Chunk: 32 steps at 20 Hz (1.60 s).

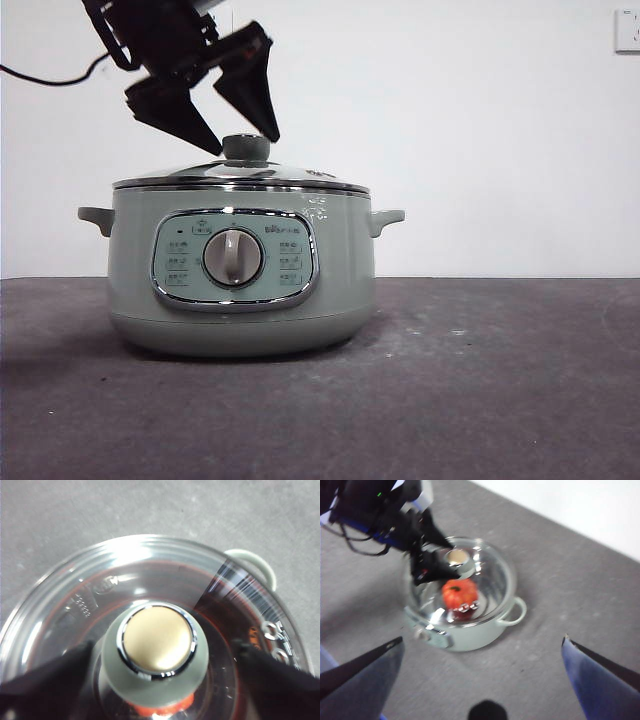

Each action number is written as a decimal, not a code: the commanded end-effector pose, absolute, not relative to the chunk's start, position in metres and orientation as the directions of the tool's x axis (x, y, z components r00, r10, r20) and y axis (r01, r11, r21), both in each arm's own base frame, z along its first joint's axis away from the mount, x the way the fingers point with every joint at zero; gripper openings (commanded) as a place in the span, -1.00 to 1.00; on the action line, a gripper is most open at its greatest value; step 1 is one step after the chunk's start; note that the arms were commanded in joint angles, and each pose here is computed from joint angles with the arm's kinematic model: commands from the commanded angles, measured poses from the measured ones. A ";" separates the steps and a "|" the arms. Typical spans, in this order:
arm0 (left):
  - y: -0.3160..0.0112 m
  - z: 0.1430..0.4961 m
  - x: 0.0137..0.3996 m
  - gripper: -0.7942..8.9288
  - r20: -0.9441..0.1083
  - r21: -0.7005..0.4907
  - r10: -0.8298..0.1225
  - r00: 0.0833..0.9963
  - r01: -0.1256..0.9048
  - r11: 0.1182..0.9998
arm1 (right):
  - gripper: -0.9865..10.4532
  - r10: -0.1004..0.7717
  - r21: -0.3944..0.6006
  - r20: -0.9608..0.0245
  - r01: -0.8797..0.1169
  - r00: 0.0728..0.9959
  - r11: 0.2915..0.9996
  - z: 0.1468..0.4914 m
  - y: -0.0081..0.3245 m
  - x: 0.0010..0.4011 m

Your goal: Pick up the pumpkin,open the lid,put the pumpkin in the pot,close the lid

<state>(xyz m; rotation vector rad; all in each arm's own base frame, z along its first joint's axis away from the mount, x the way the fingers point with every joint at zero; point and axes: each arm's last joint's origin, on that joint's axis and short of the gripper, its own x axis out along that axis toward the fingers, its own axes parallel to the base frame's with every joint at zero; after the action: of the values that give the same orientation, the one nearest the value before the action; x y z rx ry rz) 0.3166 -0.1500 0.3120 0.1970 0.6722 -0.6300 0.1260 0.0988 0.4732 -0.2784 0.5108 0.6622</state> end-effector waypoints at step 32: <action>-0.073 0.414 0.136 -0.84 -0.587 -0.110 -0.596 0.548 0.675 0.729 | -0.83 0.663 0.171 -0.661 -0.790 0.351 0.589 0.458 0.097 0.109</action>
<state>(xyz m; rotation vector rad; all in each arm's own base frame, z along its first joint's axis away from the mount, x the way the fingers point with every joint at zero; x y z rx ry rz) 0.1371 -0.0726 0.4125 0.1373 0.6490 -0.7539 0.1088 0.0969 0.4590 -0.1919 0.7553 0.9474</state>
